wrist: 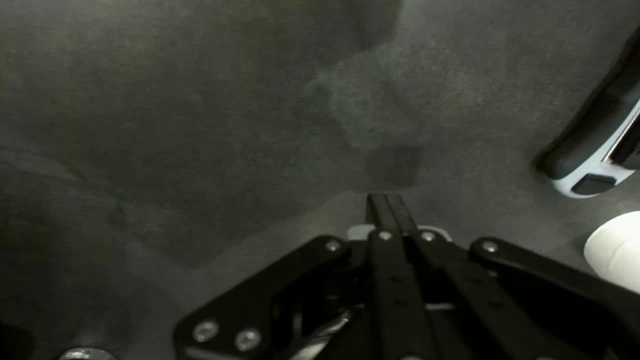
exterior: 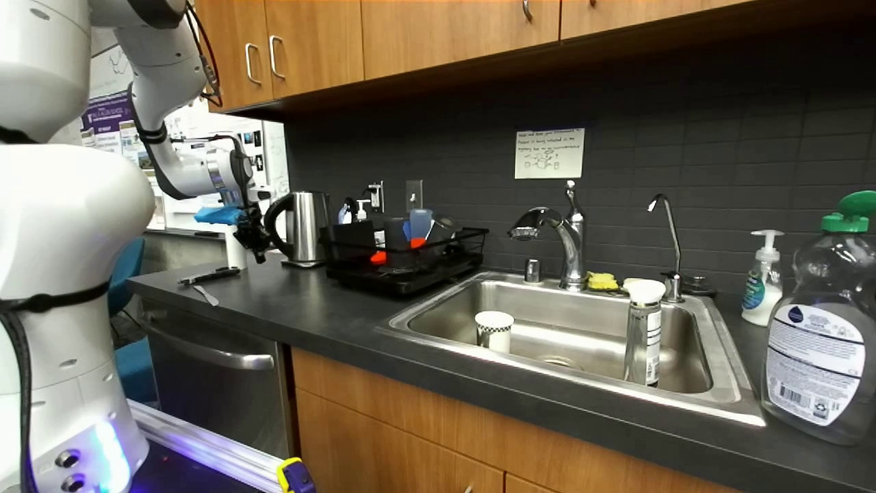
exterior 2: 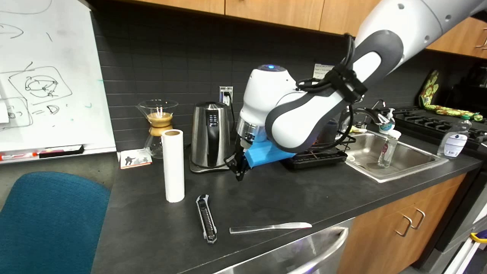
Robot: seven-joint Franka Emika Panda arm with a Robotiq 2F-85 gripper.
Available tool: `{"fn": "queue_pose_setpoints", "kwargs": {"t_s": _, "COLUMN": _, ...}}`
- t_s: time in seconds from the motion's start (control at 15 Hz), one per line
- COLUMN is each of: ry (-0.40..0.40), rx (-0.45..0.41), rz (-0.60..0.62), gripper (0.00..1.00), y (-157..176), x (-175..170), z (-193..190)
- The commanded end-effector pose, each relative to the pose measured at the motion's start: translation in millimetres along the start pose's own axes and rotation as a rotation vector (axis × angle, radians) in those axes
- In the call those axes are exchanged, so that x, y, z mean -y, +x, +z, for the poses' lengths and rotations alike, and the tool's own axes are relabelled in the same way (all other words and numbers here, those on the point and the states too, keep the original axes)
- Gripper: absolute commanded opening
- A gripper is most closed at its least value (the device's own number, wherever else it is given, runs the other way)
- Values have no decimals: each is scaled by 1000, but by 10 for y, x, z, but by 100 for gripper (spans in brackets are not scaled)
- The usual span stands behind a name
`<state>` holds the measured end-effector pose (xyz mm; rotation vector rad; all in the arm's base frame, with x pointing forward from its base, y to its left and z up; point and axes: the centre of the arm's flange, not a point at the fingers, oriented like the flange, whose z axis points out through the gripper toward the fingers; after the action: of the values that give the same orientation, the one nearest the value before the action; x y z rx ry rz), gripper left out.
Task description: Push the kettle backward
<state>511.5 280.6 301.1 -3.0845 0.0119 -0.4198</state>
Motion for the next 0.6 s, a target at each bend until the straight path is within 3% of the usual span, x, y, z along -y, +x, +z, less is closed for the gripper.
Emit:
{"fn": "queue_pose_setpoints", "kwargs": {"t_s": 0.0, "ry": 14, "rx": 24, "rz": -29, "gripper": 0, "y": -282, "x": -18, "z": -224}}
{"fn": "queue_pose_setpoints", "kwargs": {"t_s": 0.53, "ry": 24, "rx": 89, "rz": -114, "gripper": 0, "y": -687, "x": -74, "z": -409}}
